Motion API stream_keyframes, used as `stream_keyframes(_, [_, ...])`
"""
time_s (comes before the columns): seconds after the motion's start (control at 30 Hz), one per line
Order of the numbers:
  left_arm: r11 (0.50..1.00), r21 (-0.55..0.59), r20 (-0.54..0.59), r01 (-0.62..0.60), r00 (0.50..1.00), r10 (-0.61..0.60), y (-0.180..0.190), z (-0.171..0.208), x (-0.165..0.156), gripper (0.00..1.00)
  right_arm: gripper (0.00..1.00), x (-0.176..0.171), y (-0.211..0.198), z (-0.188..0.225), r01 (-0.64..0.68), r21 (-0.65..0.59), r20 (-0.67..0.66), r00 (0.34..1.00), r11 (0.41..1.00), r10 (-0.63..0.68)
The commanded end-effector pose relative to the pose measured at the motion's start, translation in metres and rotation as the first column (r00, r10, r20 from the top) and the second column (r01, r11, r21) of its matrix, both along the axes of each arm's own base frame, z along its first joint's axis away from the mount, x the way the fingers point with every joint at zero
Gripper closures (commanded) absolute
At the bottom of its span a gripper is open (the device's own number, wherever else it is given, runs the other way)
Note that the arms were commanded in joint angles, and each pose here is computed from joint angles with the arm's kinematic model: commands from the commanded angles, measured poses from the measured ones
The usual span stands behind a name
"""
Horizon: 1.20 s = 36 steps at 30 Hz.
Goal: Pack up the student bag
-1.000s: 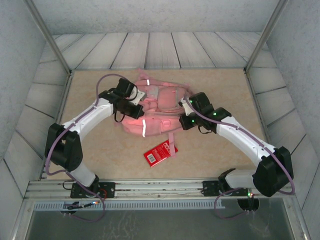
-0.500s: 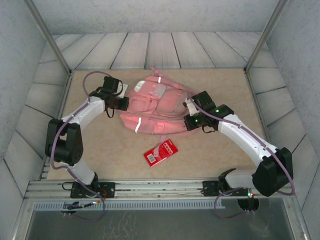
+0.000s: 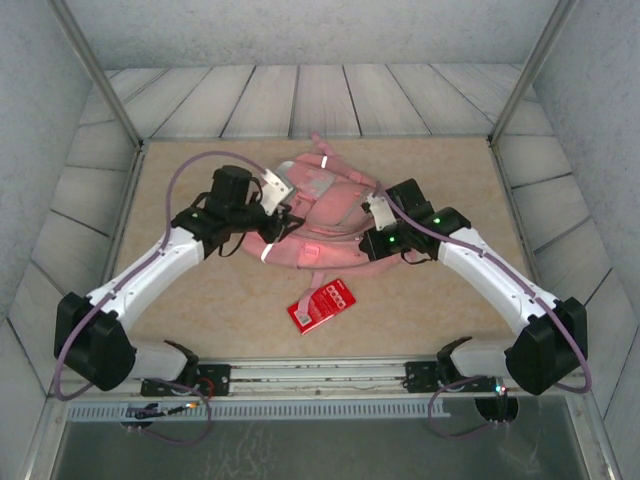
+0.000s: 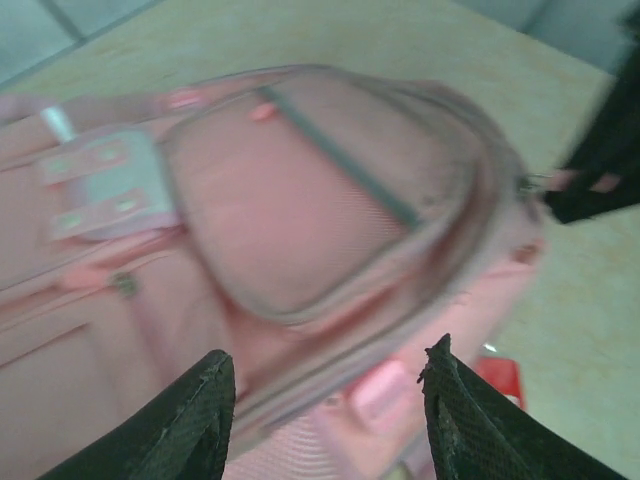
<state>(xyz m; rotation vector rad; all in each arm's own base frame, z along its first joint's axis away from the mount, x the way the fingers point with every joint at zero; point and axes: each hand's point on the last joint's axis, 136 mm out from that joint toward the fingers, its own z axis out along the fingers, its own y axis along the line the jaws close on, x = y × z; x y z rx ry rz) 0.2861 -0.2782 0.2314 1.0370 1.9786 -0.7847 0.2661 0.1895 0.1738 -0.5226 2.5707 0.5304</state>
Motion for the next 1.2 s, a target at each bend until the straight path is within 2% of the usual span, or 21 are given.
stream_keyframes(0.0, [0.989,0.019,-0.048,0.148,0.988,-0.147,-0.017,-0.011,-0.030,0.49,1.00,0.004,0.017,0.029,-0.052,0.095,0.062,0.997,0.994,0.046])
stream_keyframes(0.1, [0.976,0.080,-0.027,0.205,0.979,-0.203,-0.036,-0.019,-0.037,0.57,1.00,0.002,0.019,0.033,-0.061,0.108,0.066,0.996,0.992,0.054])
stream_keyframes(0.37, [0.945,0.159,0.008,0.286,0.957,-0.291,-0.075,-0.024,-0.031,0.58,1.00,-0.001,0.019,0.038,-0.064,0.121,0.070,0.996,0.991,0.055])
stream_keyframes(0.77, [0.901,0.237,-0.072,0.364,0.931,-0.357,-0.089,-0.048,-0.040,0.65,1.00,-0.004,0.018,0.041,-0.065,0.134,0.078,0.995,0.989,0.055])
stream_keyframes(0.9, [0.897,0.266,-0.078,0.352,0.936,-0.344,-0.088,-0.057,-0.039,0.66,1.00,-0.004,0.020,0.041,-0.068,0.138,0.080,0.995,0.988,0.058])
stream_keyframes(0.93, [0.897,0.278,-0.076,0.343,0.939,-0.336,-0.087,-0.059,-0.037,0.67,1.00,-0.003,0.020,0.042,-0.068,0.138,0.081,0.995,0.988,0.057])
stream_keyframes(1.17, [0.909,0.333,-0.081,0.251,0.968,-0.238,-0.093,-0.073,-0.015,0.94,1.00,-0.005,0.020,0.044,-0.079,0.142,0.087,0.994,0.987,0.067])
